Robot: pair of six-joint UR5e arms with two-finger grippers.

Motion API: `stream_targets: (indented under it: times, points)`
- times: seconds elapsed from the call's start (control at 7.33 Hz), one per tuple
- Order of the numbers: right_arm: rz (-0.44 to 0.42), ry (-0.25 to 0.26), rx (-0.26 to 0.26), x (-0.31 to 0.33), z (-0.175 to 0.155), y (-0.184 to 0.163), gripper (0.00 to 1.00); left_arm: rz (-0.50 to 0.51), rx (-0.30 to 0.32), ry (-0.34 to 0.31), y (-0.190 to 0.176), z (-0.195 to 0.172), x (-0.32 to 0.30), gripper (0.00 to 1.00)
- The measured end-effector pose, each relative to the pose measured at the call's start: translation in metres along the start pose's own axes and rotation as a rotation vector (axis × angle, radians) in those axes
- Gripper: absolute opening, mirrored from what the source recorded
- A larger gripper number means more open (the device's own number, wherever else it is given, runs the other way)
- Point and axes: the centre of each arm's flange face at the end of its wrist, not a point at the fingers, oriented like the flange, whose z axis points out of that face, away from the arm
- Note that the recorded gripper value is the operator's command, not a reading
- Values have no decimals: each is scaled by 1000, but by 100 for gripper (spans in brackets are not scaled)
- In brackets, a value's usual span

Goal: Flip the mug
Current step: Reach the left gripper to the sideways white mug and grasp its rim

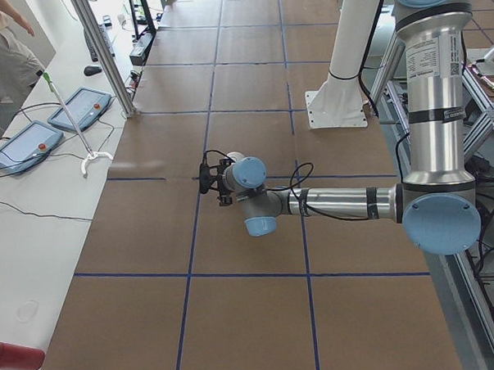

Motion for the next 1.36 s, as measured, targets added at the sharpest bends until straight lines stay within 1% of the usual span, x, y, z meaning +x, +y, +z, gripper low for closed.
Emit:
stream_targets:
  times: [0.27,0.55,0.68,0.82,0.95,1.09,1.23,1.36]
  points:
    - [0,0,0,0,0,0,100,-67,76,125,36,36,6,100]
    - [0,0,0,0,0,0,100,-133,124,256,56,75,8,98]
    - [0,0,0,0,0,0,100,-151,132,310,66,99,12,96]
    - [0,0,0,0,0,0,100,-160,126,339,75,114,18,95]
    - [0,0,0,0,0,0,100,-168,116,349,82,123,19,91]
    - [0,0,0,0,0,0,100,-175,102,356,88,128,20,64]
    - [0,0,0,0,0,0,100,-182,90,373,93,130,22,21]
    - [0,0,0,0,0,0,100,-195,76,393,95,130,25,0]
